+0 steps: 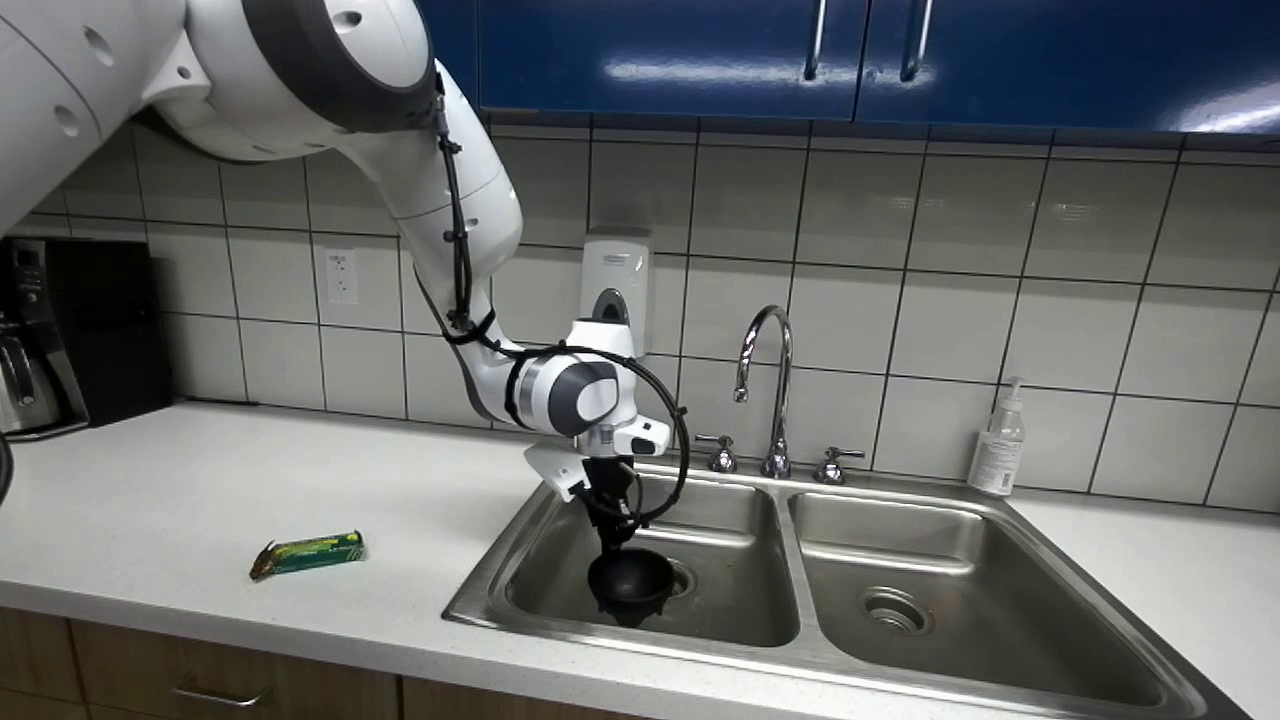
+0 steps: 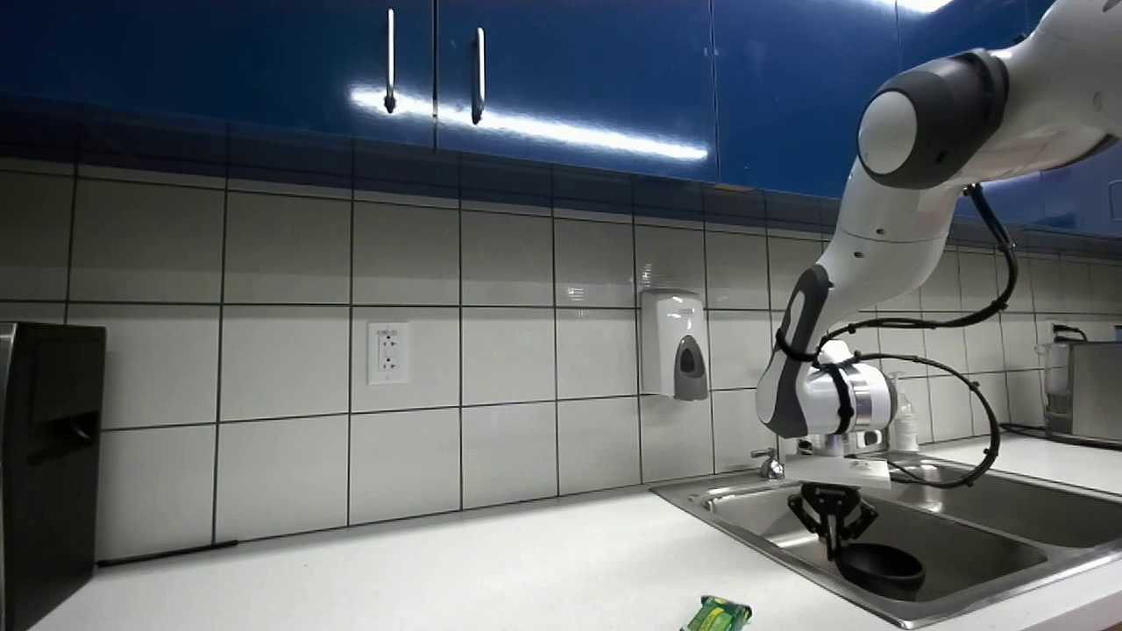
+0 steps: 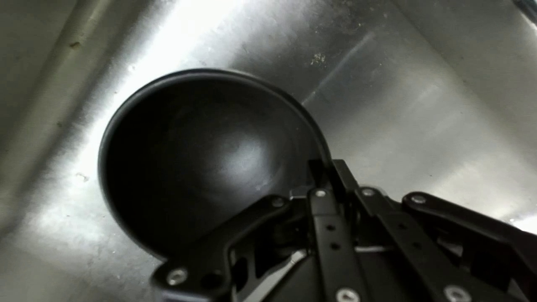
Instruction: Pick the black bowl and put it in the sink
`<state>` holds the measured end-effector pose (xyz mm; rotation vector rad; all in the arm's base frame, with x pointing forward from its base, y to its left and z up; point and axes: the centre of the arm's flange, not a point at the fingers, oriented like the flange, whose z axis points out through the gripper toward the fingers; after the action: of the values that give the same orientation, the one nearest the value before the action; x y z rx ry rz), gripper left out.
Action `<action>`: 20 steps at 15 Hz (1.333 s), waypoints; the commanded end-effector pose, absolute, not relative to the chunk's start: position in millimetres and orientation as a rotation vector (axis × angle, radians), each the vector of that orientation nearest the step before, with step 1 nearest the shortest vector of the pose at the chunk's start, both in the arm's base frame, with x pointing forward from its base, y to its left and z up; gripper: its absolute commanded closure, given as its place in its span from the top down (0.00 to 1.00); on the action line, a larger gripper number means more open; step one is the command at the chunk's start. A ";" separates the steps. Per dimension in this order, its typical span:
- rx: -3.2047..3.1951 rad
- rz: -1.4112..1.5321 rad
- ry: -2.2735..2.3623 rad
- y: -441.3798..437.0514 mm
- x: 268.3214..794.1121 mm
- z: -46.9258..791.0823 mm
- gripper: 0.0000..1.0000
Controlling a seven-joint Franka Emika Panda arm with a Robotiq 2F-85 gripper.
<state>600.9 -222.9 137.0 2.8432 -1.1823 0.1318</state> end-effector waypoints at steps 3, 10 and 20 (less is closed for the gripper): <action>2.827 0.139 -1.260 -232.4 603.4 121.5 0.02; 2.814 0.102 -1.317 -238.6 599.1 101.0 0.02; 2.811 0.081 -1.355 -242.7 597.5 94.9 0.33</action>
<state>592.3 -237.8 97.3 2.8117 -1.3044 0.0821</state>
